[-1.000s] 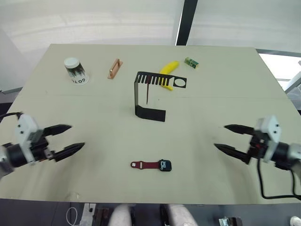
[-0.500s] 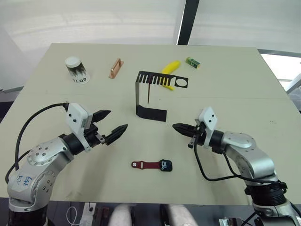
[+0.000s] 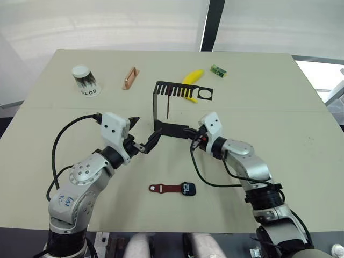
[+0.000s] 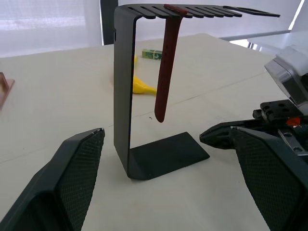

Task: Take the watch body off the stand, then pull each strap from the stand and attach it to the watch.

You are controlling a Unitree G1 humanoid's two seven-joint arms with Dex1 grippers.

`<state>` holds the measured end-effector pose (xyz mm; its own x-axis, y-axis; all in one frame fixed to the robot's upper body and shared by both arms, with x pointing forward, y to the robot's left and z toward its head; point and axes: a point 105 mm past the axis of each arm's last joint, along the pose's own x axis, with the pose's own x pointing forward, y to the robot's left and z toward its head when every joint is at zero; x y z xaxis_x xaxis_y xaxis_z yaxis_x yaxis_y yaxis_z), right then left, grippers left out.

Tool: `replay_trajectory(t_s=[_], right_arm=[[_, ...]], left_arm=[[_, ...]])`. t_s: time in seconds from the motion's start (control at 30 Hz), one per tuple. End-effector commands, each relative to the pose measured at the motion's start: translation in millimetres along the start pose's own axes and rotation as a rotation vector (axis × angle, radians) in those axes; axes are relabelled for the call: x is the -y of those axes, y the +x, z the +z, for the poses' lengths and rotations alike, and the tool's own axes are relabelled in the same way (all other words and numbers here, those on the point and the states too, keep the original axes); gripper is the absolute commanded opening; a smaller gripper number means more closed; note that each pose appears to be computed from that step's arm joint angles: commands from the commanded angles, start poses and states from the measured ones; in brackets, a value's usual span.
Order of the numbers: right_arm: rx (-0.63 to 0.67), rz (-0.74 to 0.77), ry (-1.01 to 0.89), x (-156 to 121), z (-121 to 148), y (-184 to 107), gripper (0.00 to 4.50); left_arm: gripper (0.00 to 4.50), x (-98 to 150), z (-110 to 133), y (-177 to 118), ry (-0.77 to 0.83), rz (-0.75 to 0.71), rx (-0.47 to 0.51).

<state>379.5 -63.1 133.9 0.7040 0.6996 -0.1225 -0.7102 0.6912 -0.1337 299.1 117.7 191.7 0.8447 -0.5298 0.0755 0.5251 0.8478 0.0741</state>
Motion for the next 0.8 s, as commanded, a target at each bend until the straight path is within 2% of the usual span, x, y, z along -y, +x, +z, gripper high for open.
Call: replay_trajectory(t_s=[0.03, 0.2, 0.47, 0.8], right_arm=[[0.032, -0.017, -0.032, 1, 10, 12, 0.05], [0.007, -0.037, -0.027, 8, 4, 23, 0.05], [-0.166, -0.069, 0.027, 15, -29, 29, 0.05], [-0.19, -0.063, 0.033, 13, -33, 27, 0.05]], left_arm=[[4.5, 5, 13, 2, 0.055, 0.013, 0.043], [4.5, 9, 13, 9, 0.071, 0.014, 0.042], [4.5, 14, 9, 14, 0.105, 0.009, 0.037], [4.5, 14, 7, 46, 0.131, 0.094, 0.05]])
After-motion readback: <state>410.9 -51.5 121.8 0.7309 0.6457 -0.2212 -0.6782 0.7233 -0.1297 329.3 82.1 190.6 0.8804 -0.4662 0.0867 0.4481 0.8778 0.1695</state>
